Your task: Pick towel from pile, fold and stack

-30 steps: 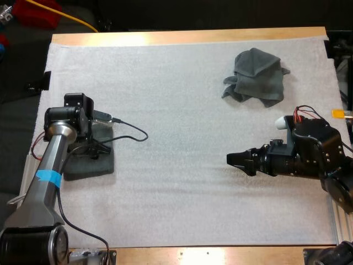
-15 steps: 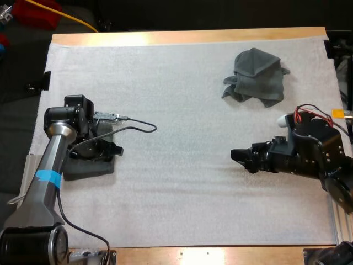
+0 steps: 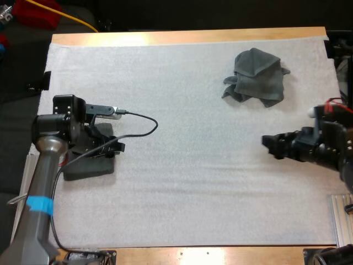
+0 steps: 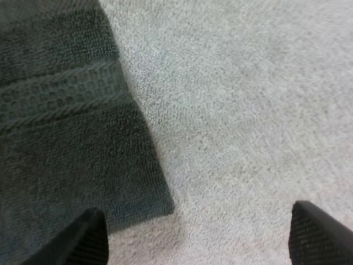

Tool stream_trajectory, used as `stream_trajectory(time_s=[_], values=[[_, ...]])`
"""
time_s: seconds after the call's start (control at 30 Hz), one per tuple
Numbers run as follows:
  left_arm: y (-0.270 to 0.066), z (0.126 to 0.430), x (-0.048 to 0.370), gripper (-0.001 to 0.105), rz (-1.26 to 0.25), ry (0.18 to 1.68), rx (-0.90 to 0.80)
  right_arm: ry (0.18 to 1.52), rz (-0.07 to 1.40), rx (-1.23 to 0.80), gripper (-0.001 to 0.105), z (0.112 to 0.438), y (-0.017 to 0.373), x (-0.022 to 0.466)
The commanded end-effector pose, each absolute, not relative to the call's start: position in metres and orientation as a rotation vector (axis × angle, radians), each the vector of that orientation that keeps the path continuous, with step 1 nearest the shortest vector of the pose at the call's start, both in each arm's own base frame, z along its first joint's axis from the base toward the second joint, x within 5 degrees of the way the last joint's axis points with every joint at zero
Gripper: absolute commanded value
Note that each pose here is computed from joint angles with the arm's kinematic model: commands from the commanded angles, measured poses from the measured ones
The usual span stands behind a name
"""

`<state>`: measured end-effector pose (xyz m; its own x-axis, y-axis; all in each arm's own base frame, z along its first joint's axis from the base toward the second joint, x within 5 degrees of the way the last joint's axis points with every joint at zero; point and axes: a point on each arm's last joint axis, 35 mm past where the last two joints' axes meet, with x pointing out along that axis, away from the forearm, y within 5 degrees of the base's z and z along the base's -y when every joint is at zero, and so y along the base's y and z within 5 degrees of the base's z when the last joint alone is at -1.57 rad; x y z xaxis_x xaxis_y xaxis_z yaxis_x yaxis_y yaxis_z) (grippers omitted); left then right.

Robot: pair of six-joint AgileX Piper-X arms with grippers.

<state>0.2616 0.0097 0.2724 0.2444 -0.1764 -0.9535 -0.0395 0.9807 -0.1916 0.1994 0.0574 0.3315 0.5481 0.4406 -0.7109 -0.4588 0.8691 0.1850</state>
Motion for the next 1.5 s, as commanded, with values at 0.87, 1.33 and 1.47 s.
stream_trajectory(time_s=[0.87,1.33,1.47], values=[[0.003,0.361,0.174,0.065,-0.138,0.980,-0.157,0.861,0.122,-0.331,0.067,0.342,0.008,0.173],[-0.002,0.384,0.096,0.065,-0.146,0.778,-0.136,0.729,0.100,-0.321,0.067,0.368,0.004,0.106],[-0.005,0.374,0.070,0.065,-0.174,0.772,-0.147,0.681,0.093,-0.319,0.067,0.373,0.003,0.088]])
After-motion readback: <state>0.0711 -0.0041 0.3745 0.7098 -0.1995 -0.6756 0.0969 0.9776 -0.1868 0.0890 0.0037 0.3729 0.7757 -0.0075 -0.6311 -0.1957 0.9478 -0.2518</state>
